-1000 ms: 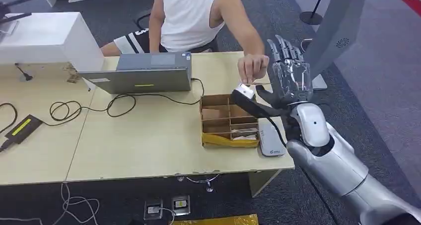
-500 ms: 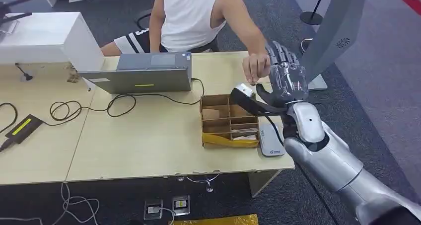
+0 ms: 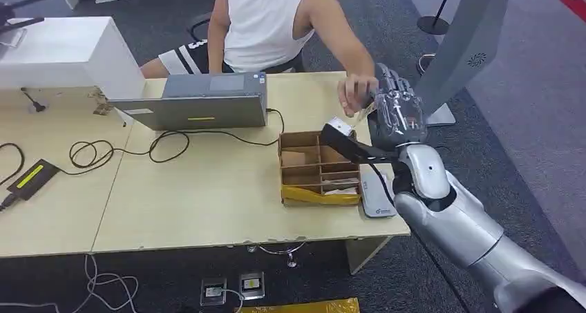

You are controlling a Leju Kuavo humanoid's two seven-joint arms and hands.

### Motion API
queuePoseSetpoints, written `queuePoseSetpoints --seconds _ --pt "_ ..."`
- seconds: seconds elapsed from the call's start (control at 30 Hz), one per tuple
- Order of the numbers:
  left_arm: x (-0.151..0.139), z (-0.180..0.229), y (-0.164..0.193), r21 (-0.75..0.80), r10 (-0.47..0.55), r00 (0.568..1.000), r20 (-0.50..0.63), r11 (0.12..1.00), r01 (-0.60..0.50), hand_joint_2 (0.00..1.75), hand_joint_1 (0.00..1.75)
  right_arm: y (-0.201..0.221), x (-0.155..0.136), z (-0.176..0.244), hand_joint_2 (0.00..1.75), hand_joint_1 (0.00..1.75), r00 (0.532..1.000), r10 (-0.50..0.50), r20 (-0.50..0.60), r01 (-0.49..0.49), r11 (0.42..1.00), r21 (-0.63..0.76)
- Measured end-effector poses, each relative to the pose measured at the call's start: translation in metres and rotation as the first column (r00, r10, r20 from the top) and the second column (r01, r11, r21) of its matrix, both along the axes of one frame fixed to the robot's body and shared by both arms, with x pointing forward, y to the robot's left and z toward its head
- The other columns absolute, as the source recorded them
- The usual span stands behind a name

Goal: Pass the card to the sensor for recognition and then transmit it.

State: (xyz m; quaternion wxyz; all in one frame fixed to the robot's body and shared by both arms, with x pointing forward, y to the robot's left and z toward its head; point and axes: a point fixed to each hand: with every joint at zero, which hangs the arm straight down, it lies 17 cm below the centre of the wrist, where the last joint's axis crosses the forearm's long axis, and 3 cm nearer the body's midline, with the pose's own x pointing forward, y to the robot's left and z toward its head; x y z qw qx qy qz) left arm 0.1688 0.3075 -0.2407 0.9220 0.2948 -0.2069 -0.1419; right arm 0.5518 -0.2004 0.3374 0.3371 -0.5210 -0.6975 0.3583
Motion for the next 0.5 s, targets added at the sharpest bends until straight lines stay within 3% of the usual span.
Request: queuePoseSetpoints --seconds 0.5 --pt "-0.0022 -0.0005 0.0005 0.001 0.007 1.0 -0.006 1.0 -0.007 0.0 0.0 0.0032 -0.0003 -0.007 1.75 1.75 1.0 0.009 -0.022 -0.009 1.0 0.002"
